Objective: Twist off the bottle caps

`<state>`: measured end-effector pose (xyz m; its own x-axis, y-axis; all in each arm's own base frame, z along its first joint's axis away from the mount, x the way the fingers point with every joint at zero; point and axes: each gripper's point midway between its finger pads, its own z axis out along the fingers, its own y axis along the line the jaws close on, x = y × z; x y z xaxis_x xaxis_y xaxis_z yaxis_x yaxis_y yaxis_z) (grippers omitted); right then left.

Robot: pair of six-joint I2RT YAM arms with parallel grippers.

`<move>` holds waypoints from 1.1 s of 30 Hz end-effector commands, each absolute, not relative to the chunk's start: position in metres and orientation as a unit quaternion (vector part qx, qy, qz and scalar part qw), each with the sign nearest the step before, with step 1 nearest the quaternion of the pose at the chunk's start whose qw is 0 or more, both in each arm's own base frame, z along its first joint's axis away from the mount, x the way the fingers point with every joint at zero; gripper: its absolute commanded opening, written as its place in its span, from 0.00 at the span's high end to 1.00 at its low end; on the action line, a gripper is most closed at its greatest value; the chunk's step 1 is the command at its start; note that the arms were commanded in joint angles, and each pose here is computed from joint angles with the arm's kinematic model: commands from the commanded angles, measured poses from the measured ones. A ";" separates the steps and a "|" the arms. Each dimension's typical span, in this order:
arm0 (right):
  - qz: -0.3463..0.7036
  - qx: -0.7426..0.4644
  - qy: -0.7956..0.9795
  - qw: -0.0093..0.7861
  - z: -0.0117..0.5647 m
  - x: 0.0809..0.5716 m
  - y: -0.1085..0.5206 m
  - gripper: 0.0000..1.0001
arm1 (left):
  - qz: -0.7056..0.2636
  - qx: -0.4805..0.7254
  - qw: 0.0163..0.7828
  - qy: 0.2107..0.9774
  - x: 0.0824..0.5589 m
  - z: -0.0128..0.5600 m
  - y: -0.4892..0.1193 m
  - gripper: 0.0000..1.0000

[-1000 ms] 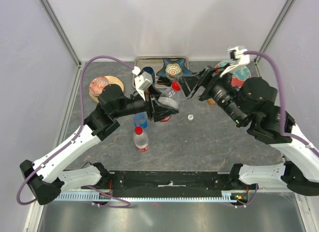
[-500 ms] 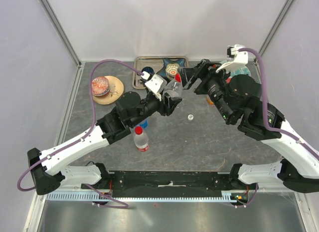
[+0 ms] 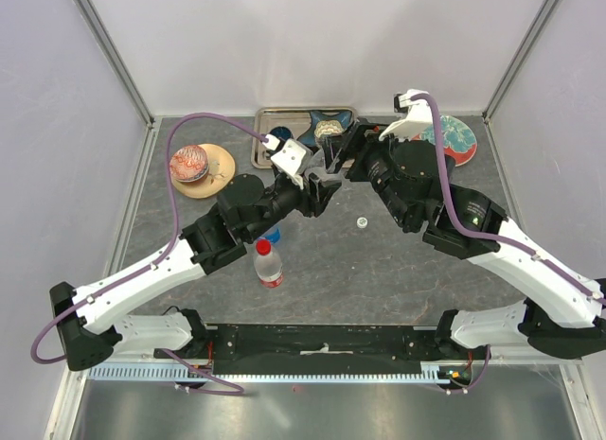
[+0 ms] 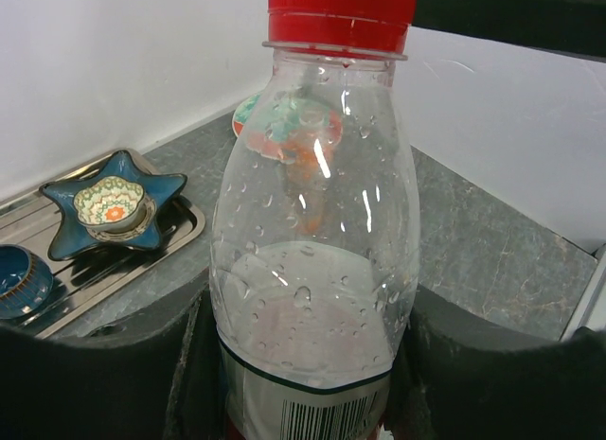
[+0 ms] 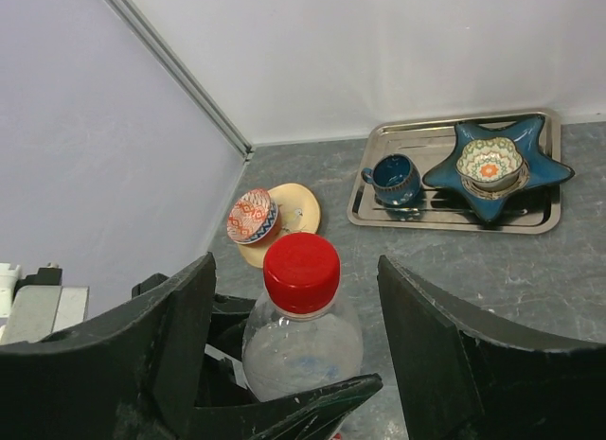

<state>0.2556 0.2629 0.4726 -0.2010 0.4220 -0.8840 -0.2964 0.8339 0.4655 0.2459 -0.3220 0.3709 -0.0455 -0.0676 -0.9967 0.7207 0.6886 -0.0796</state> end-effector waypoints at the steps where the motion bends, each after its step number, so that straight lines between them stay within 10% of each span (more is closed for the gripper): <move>1: 0.286 0.058 0.712 0.638 0.479 0.259 0.261 0.25 | -0.307 0.237 0.675 0.627 0.244 0.400 -0.314 0.49; 17: 0.281 0.052 0.720 0.632 0.468 0.263 0.265 0.51 | -0.310 0.242 0.673 0.626 0.241 0.397 -0.314 0.49; 23: 0.283 0.043 0.724 0.628 0.462 0.261 0.264 0.82 | -0.310 0.242 0.673 0.627 0.240 0.396 -0.312 0.49; 24: 0.289 0.038 0.720 0.629 0.464 0.261 0.266 1.00 | -0.312 0.240 0.674 0.626 0.239 0.398 -0.311 0.49; 33: 0.347 -0.091 0.690 0.628 0.482 0.233 0.271 1.00 | -0.429 0.338 0.623 0.560 0.181 0.424 -0.324 0.46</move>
<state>0.2505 0.2719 0.4667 -0.2208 0.3765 -0.8997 -0.4092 0.8016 0.4359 0.2315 -0.3151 0.3715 -0.0563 -0.0564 -0.9968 0.7572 0.6484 -0.0794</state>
